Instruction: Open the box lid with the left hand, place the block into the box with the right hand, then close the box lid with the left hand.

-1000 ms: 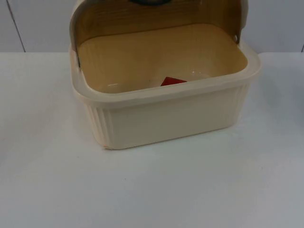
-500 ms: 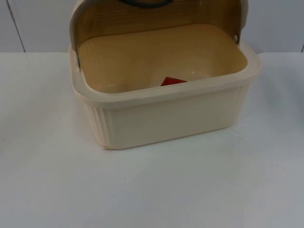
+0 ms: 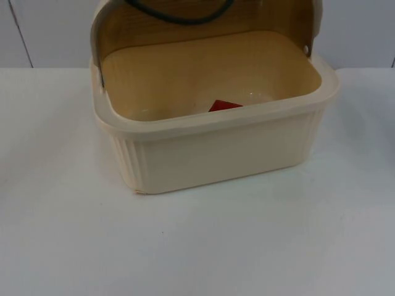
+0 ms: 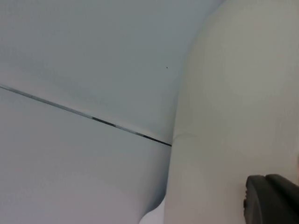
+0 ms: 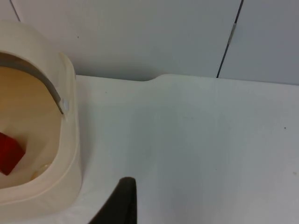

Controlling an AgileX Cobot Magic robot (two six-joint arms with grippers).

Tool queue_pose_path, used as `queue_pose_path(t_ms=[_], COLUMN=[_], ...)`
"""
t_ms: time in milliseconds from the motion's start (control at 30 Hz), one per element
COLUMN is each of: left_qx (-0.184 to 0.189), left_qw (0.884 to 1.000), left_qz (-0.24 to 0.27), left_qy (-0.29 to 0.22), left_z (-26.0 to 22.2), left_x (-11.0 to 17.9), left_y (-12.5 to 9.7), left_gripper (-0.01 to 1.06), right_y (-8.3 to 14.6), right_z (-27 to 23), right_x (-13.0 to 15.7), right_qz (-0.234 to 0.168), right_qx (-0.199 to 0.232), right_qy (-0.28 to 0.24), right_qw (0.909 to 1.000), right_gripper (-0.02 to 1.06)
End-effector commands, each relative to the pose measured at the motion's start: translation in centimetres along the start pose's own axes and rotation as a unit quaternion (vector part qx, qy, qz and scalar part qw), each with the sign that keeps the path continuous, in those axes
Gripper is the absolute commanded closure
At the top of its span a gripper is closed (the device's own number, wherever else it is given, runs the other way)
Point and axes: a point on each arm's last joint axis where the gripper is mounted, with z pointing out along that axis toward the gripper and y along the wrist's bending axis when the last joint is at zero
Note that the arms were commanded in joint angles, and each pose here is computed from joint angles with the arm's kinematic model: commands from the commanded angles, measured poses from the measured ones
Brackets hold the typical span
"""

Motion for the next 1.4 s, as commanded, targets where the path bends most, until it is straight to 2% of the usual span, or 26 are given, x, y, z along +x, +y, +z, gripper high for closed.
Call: queue_pose_path(t_ms=[0,333,1000,1267,1367], left_qx=[0.008,0.018,0.021,0.087,0.093], left_qw=[1.0,0.999,0.998,0.993,0.992], left_qz=[-0.014,-0.046,-0.061,-0.06,-0.065], left_qy=[-0.004,-0.01,-0.007,0.045,0.049], left_z=[0.1,0.2,1.0,0.8,0.8], left_x=[-0.1,-0.2,0.1,1.0,1.0], left_y=[-0.1,-0.3,-0.6,-1.8,-2.0], left_gripper=[1.05,1.05,1.05,1.05,1.05], right_y=[0.1,0.1,0.1,0.1,0.1], right_z=[0.0,0.0,0.0,0.0,0.0], right_x=[-0.1,-0.1,0.0,0.0,0.0], right_qz=[-0.004,-0.004,-0.005,-0.003,-0.003], right_qx=[0.0,0.0,0.0,0.0,-0.001], right_qy=[-0.003,-0.003,-0.002,-0.001,-0.001], right_qw=[1.0,1.0,1.0,1.0,1.0], right_gripper=[0.0,0.0,0.0,0.0,0.0])
